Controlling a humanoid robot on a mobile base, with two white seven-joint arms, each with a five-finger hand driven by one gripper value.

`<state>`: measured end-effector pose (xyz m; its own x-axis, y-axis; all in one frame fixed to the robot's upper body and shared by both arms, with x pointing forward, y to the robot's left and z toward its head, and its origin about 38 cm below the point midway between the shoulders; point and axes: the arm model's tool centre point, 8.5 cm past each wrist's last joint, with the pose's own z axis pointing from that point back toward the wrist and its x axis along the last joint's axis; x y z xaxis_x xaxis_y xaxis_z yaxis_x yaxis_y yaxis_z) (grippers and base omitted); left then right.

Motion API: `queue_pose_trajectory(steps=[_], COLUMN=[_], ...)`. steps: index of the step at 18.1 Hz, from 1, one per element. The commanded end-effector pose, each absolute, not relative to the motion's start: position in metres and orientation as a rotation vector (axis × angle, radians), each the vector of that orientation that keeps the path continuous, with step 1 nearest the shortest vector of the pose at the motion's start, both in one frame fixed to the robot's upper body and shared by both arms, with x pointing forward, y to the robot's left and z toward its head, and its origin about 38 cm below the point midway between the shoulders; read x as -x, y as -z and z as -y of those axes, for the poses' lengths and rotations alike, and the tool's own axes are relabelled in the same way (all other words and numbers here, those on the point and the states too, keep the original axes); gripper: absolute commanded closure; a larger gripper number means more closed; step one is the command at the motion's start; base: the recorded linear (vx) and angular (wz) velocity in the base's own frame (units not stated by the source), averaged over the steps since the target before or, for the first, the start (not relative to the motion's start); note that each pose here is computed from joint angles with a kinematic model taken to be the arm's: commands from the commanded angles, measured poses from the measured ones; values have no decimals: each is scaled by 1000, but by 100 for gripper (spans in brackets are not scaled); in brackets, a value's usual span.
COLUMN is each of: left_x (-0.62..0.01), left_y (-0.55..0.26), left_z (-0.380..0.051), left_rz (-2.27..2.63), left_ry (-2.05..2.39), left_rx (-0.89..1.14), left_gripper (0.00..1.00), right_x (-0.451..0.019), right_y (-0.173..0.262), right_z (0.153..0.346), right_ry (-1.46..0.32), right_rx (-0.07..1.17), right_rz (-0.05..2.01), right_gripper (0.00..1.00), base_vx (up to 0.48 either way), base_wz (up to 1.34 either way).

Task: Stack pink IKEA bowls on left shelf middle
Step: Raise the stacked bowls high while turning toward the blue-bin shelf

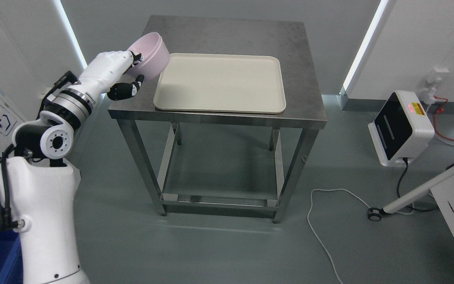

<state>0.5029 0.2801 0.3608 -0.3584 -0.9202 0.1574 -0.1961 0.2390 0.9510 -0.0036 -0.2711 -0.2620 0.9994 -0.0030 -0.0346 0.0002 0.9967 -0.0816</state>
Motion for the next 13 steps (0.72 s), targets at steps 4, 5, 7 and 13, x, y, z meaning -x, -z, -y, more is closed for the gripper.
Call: queue_pose_trajectory(steps=[4, 5, 7, 13], left_x=[-454, -449, -438, -418], left_y=[-408, -407, -405, -399], left_z=[-374, -386, -408, -450], left_rz=[1843, 1817, 1744, 1617], left_ry=[1043, 1047, 1052, 996], left_rx=[-1491, -1541, -1682, -1751], left_gripper=[100, 100, 100, 100], right_x=[-7, -7, -7, -7], right_y=[261, 261, 261, 261], right_z=[282, 282, 282, 282], right_ry=[11, 11, 11, 11], right_rx=[99, 99, 99, 99], right_rz=[-2, -2, -2, -2], right_gripper=[0, 0, 0, 0], base_vx=[-304, -345, -332, -277], base_wz=[-29, 29, 208, 581])
